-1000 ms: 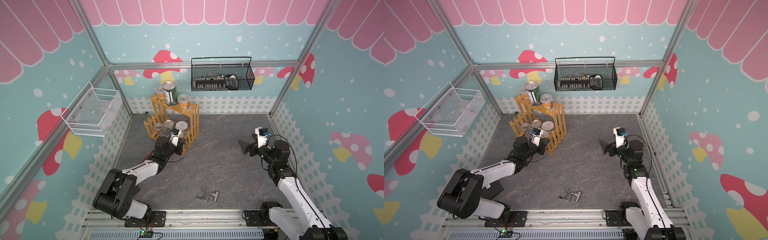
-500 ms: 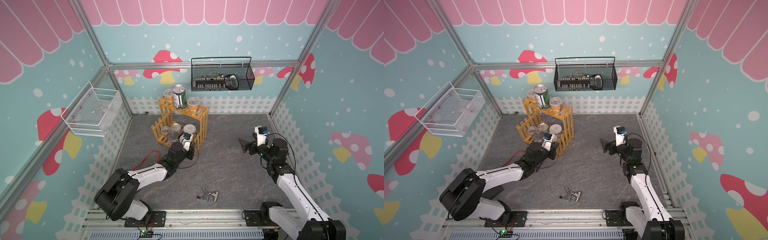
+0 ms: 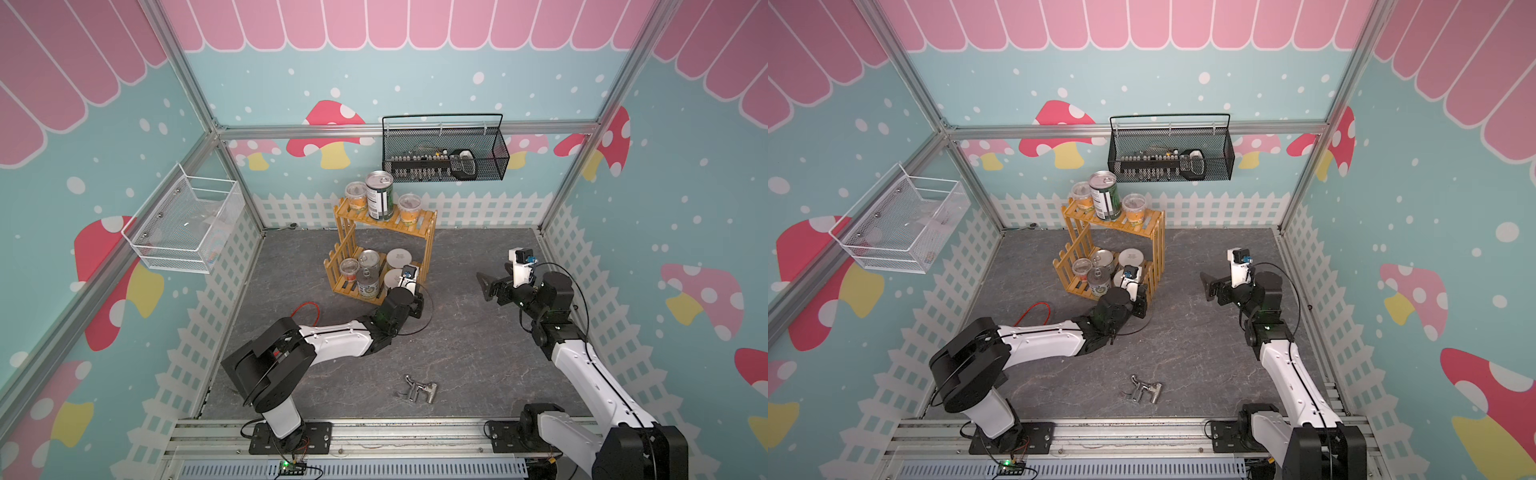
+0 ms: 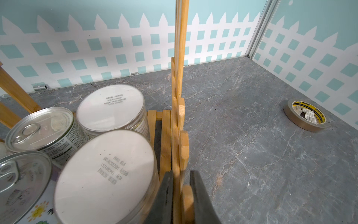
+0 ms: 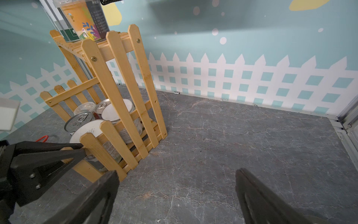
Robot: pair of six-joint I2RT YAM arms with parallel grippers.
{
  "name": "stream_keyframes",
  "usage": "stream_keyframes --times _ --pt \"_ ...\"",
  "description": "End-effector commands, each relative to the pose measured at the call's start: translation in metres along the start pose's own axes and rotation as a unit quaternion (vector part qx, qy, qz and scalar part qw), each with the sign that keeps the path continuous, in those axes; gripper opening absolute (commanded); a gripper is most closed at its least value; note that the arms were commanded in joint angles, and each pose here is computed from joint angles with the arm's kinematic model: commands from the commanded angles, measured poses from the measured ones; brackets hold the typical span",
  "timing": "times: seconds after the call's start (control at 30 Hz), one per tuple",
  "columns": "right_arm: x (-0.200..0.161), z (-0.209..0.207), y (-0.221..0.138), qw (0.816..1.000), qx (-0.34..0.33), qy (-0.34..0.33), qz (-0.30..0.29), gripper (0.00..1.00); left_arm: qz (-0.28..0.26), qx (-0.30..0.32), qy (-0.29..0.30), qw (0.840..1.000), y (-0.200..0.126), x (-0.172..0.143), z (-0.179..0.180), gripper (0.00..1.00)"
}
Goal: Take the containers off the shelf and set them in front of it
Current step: Move the shelf to the center of the board.
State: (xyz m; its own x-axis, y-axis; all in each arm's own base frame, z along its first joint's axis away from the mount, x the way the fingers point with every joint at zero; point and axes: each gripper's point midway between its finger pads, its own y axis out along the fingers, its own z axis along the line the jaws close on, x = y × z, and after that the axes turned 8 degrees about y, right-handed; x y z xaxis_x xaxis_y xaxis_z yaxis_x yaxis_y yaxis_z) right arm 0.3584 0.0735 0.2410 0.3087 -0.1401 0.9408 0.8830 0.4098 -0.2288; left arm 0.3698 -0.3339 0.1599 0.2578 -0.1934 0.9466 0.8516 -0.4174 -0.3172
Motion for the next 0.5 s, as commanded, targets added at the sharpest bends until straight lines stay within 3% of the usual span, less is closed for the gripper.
stream_keyframes --times 0.0,0.27,0.47 --pt "0.008 -0.004 0.001 1.000 -0.016 0.010 -0.017 0.99 -0.027 -0.041 -0.066 0.997 0.004 0.024 -0.035 0.07" --pt "0.005 -0.009 0.002 0.999 -0.030 0.014 -0.016 0.99 -0.026 -0.046 -0.067 0.996 0.018 0.030 -0.069 0.08" --pt "0.002 -0.008 0.002 1.000 -0.025 0.014 -0.011 0.99 -0.034 -0.051 -0.062 0.996 0.018 0.039 -0.073 0.22"
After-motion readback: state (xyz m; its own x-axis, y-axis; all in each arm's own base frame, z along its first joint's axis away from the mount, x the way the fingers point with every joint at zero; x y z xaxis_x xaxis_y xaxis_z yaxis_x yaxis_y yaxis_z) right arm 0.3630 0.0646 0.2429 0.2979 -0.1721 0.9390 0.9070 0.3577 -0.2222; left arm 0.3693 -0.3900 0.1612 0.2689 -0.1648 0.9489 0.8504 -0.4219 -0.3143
